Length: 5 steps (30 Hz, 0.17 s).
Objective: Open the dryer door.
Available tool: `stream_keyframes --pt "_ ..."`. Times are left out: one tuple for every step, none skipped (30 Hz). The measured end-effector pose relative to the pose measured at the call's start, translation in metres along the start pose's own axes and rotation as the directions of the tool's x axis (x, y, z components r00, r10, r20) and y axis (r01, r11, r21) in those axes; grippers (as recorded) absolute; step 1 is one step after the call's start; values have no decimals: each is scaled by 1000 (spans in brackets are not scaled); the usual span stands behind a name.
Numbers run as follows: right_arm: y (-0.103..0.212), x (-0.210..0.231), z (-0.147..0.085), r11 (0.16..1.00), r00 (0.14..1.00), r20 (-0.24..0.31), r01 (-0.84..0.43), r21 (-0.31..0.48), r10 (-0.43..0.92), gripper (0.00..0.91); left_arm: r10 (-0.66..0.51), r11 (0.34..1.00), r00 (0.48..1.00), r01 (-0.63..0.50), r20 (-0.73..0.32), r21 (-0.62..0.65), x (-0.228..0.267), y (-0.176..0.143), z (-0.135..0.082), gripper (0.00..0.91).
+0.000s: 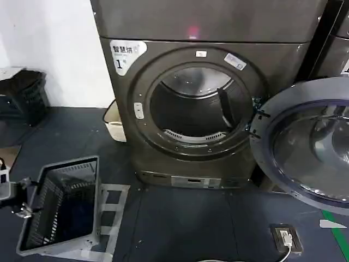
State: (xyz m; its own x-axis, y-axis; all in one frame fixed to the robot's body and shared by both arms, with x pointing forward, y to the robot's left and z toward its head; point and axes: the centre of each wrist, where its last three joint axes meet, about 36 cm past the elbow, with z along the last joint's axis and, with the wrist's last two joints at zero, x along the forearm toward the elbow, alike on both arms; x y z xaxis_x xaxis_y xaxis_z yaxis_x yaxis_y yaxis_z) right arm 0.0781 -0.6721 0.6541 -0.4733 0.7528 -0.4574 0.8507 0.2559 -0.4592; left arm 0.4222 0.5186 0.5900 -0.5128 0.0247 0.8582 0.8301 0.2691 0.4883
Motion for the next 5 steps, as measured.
stream_keyframes --pt "0 0 0 1000 1000 -1 -1 2 1 907 -3 1000 1000 3 0 0 1 1 0 907" --pt "0 0 0 1000 1000 0 -1 2 1 907 -5 1000 1000 5 0 0 1 2 0 907" --pt "0 0 0 1000 1000 0 -1 2 1 907 -5 1000 1000 5 0 0 1 2 0 907" --pt "0 0 0 1000 1000 0 -2 2 2 907 -4 1000 1000 4 -3 -3 2 3 0 907" --pt "-1 0 0 1000 1000 0 -2 2 2 907 -2 1000 1000 2 -5 -6 2 3 0 907"
